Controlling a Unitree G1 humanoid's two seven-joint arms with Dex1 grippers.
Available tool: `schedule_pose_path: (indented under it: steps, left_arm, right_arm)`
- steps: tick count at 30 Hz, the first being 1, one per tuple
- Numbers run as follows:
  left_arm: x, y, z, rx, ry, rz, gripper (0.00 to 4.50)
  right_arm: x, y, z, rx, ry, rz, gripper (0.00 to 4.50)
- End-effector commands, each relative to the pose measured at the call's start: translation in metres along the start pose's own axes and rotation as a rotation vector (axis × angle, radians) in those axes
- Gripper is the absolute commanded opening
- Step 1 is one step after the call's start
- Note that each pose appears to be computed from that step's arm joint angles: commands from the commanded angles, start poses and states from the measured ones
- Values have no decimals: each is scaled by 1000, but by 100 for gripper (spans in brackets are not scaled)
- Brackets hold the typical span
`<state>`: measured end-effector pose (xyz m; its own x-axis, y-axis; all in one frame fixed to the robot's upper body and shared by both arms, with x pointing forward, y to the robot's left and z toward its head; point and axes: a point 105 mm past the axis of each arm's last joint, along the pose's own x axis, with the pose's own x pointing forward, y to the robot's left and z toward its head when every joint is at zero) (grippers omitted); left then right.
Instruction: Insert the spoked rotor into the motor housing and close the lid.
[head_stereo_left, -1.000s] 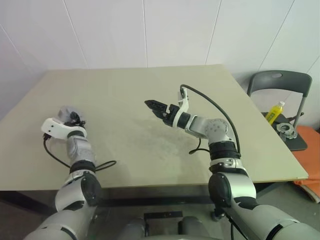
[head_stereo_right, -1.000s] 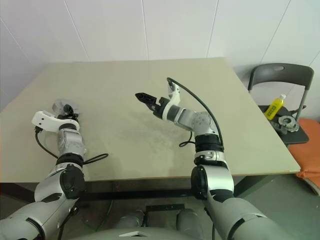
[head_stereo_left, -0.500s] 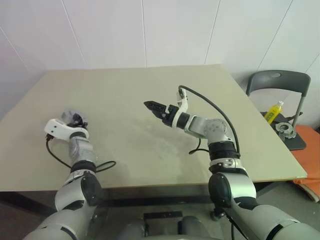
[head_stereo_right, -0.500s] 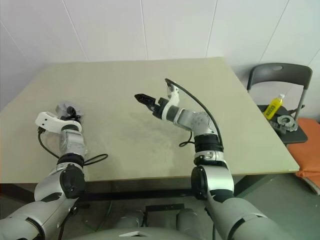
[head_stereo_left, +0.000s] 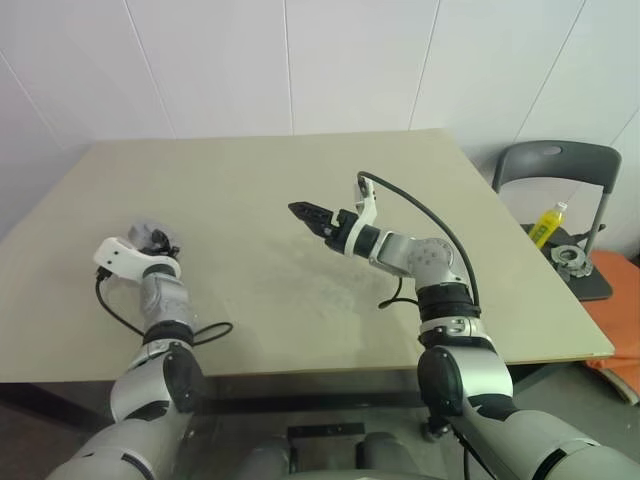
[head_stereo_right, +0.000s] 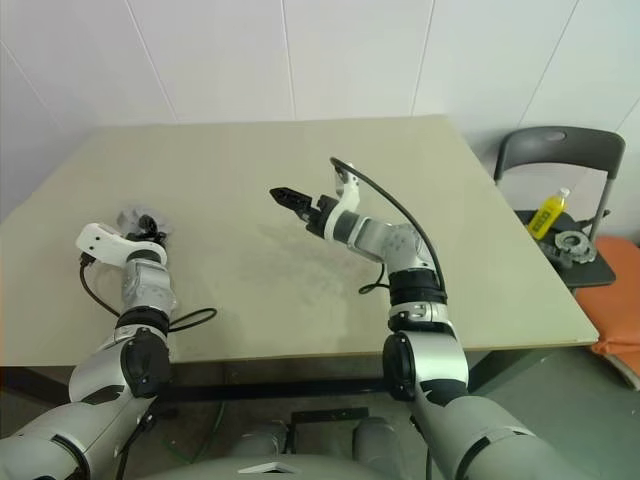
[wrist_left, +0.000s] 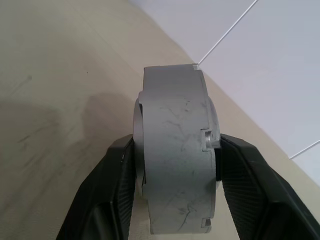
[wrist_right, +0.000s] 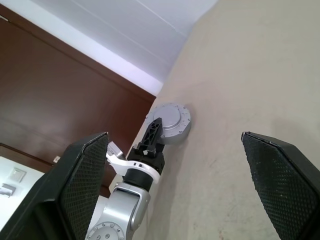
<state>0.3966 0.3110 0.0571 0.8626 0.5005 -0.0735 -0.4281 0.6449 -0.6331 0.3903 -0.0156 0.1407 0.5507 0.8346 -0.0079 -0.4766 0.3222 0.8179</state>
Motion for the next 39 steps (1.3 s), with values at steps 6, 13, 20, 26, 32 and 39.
schedule_pose_path:
  steps: [6, 13, 20, 26, 32, 39]
  left_arm:
    - [-3, -2, -8, -1, 56, 128, 447]
    - [-33, -44, -28, 1, 243, 74, 447]
    - [-85, -88, -33, 33, 410, -194, 447]
    - [-66, -97, -3, 394, 179, -421, 447]
    - [-57, -120, 1, 456, 60, -682, 447]
    - [-76, -140, -4, 296, 116, -982, 447]
  right_arm:
    - [0, 8, 9, -40, -21, 21, 450]
    - [-2, 6, 10, -46, -19, 16, 450]
    - [-5, 3, 19, -118, -44, -26, 450]
    - [-20, -35, 43, -677, -59, -415, 450]
    - [-34, -46, 71, -886, -210, -577, 450]
    - [-33, -41, 68, -879, -250, -496, 450]
